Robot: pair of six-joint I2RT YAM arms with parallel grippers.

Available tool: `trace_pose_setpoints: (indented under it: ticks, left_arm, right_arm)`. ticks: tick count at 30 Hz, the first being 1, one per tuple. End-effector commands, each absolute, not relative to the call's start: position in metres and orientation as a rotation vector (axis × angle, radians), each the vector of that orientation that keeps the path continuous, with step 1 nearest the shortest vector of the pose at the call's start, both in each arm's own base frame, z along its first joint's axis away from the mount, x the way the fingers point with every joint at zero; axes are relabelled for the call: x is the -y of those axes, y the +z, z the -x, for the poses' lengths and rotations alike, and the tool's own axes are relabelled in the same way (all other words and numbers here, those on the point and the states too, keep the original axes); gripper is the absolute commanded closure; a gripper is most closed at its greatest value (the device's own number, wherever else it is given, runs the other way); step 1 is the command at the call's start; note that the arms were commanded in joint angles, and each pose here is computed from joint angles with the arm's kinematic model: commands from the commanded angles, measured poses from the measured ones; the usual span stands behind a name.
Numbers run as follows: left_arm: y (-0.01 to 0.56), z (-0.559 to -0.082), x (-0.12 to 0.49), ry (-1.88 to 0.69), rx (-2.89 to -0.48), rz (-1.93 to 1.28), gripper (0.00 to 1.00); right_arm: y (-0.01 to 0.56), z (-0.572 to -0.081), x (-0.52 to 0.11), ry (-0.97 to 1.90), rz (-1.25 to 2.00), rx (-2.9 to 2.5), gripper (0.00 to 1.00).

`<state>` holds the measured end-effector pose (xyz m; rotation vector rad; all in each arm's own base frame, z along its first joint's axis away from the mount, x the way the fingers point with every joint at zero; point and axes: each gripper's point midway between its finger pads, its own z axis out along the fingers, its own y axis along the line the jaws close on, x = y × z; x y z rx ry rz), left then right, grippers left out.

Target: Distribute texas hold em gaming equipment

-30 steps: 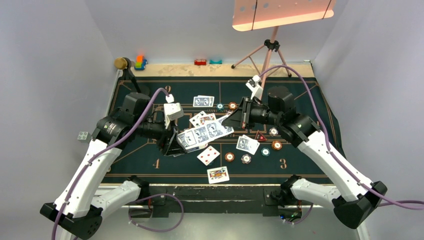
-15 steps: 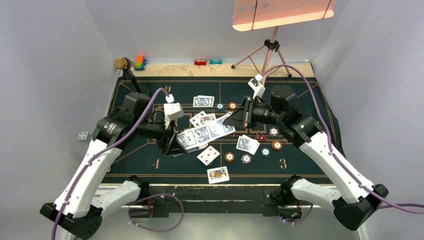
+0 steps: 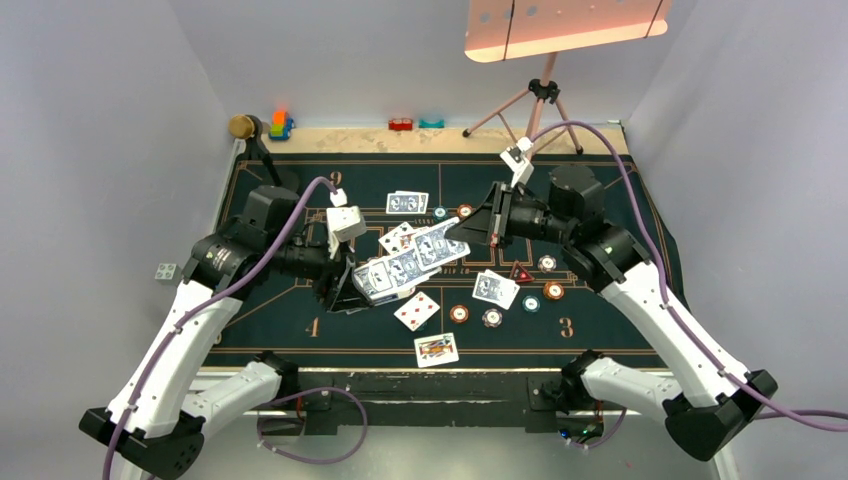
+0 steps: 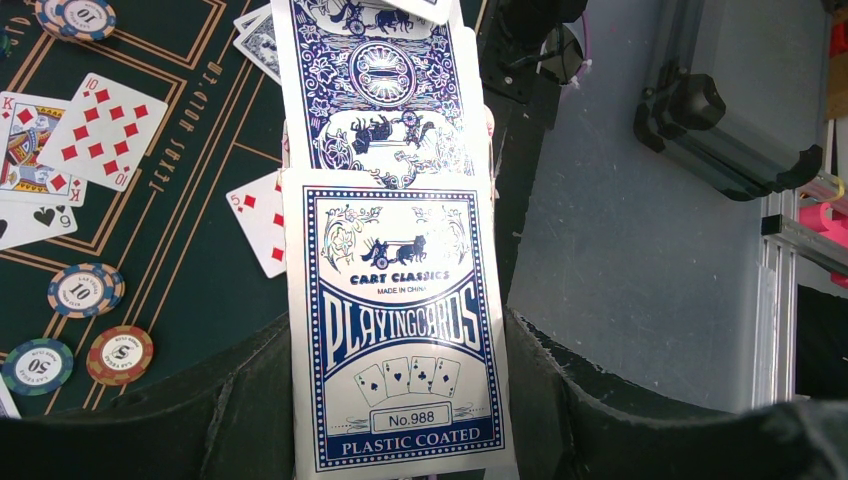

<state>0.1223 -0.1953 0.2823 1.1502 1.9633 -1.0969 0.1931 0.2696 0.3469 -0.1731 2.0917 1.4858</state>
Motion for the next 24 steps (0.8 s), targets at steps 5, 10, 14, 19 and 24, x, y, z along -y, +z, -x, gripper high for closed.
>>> trace_pose_setpoints:
  ticks: [5, 10, 14, 19, 24]
  left_arm:
    - [0.301, -0.12, 0.197, -1.098, -1.877, -1.163, 1.0]
    - [0.3, -0.119, 0.197, -1.106, -1.879, -1.167, 1.0]
    - [0.3, -0.115, 0.196, -1.117, -1.88, -1.17, 1.0]
    - [0.302, -0.11, 0.194, -1.117, -1.881, -1.173, 1.0]
    - [0.303, -0.108, 0.192, -1.114, -1.882, -1.177, 1.0]
  right_arm:
    - [0.411, -0.2, -0.279, 1.618, 0.26, -1.899, 1.0]
    - [0.416, -0.219, -0.274, 1.586, 0.216, -1.879, 1.0]
    - [0.386, -0.261, -0.276, 1.465, 0.162, -1.938, 1.0]
    - [0.308, -0.318, -0.295, 1.351, 0.125, -2.093, 1.0]
    - [0.221, -0.356, -0.31, 1.263, 0.037, -2.228, 1.0]
